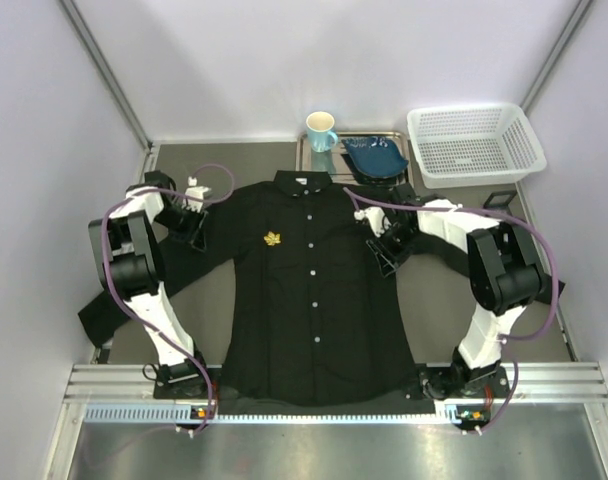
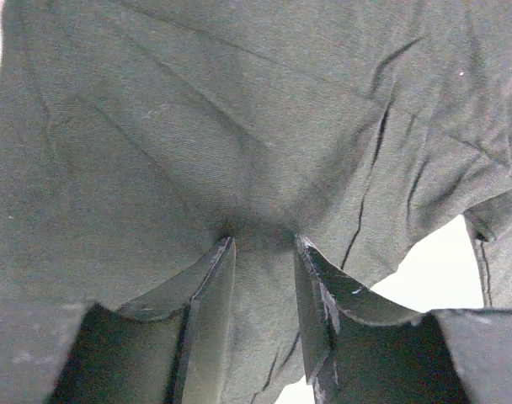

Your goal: Pin the brooch onto the clothing

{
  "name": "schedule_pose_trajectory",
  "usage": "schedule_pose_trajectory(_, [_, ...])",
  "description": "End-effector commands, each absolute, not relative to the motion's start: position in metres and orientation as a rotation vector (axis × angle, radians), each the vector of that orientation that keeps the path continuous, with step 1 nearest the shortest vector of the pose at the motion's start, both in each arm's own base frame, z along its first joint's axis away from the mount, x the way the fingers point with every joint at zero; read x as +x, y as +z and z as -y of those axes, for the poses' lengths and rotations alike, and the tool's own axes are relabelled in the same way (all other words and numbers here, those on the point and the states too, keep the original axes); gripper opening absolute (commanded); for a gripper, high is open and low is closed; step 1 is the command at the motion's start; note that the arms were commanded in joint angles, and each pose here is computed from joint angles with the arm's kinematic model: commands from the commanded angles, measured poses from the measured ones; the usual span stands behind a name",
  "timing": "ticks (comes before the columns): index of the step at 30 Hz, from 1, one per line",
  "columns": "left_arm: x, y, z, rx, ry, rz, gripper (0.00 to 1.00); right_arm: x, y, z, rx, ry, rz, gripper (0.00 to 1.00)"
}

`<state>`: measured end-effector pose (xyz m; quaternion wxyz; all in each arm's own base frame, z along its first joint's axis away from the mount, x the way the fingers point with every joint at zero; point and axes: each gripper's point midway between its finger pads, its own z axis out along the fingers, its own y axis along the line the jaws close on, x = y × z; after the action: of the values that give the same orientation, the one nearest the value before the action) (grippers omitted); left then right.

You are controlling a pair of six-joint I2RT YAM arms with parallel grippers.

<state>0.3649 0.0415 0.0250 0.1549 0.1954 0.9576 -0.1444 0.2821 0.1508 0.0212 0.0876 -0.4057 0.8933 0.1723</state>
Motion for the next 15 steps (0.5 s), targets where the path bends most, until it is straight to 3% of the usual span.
schedule_pose_trajectory(1, [0.365, 0.01, -0.073, 0.581, -0.299, -2.806, 0.4, 0.264, 0.008, -0.136, -1.25, 0.434, -2.706, 0.32])
schedule_pose_trajectory(11, [0.396, 0.04, -0.076, 0.594, -0.33, -2.7, 0.42, 0.252, 0.037, -0.139, -1.334, 0.517, -2.645, 0.33])
schedule_pose_trajectory(15, [0.416, 0.07, -0.054, 0.621, -0.407, -2.576, 0.49, 0.296, 0.08, -0.152, -1.197, 0.61, -2.529, 0.45])
